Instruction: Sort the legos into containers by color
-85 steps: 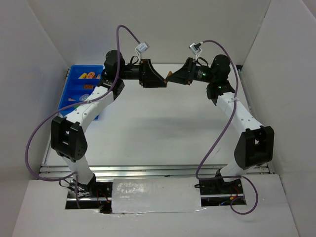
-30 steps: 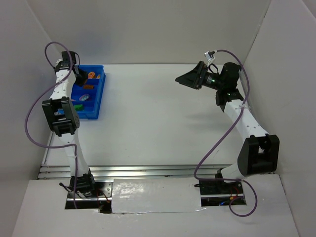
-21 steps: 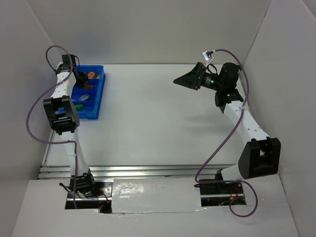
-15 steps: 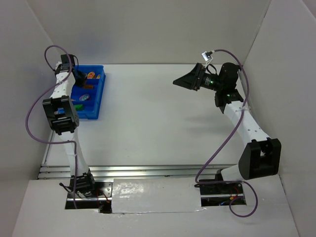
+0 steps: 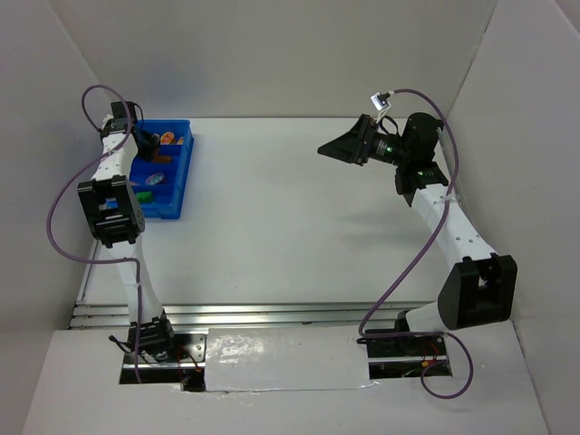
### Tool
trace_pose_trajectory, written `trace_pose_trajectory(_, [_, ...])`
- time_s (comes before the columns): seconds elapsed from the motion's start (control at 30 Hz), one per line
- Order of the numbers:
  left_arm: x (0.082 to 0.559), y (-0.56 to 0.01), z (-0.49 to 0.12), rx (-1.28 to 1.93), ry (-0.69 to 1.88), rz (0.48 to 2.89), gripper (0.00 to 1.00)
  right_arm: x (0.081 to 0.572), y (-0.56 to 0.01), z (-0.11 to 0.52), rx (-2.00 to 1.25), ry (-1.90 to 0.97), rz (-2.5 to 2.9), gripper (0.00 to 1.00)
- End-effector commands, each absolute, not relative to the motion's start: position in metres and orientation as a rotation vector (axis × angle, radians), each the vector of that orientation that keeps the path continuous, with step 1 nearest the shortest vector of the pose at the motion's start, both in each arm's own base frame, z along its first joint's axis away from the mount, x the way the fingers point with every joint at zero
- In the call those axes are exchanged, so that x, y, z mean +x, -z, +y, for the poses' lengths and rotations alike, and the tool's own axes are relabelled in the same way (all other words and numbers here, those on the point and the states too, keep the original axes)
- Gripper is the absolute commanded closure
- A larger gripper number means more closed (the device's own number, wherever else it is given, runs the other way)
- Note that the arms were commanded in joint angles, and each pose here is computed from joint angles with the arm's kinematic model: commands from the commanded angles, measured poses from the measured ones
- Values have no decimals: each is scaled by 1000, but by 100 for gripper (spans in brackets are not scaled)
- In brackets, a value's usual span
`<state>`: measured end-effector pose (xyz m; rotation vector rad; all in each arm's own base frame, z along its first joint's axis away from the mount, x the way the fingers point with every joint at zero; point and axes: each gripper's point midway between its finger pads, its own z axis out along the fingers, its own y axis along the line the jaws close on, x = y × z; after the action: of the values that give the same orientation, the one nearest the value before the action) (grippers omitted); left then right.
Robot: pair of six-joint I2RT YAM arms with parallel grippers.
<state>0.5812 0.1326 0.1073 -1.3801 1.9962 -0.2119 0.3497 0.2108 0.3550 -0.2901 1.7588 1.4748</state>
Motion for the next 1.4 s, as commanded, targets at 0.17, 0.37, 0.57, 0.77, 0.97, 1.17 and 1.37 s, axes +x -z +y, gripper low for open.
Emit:
trace_pose_trajectory(0.17, [580, -112, 141, -1357, 211, 1986, 100, 346, -382, 212, -334, -1453, 1686, 0])
trace_pose_trajectory(0.37, [578, -113, 142, -1354, 210, 1987, 100, 346, -382, 212, -333, -1457, 1684, 0])
trace_pose_trajectory(0.57, [577, -112, 144, -1360, 202, 1984, 100, 346, -381, 212, -334, -1462, 1685, 0])
trace_pose_trajectory(0.77, [576, -111, 145, -1397, 200, 1967, 100, 343, -382, 212, -336, -1466, 1676, 0])
trace_pose_trajectory(0.97, [577, -108, 146, -1405, 211, 1968, 98, 343, -381, 213, -334, -1482, 1676, 0])
trace_pose_trajectory(1.17, [582, -105, 147, -1402, 231, 1963, 83, 343, -380, 214, -336, -1486, 1678, 0])
trace_pose_trajectory(1.37, [586, -108, 146, -1395, 258, 1955, 48, 346, -379, 214, -339, -1488, 1682, 0])
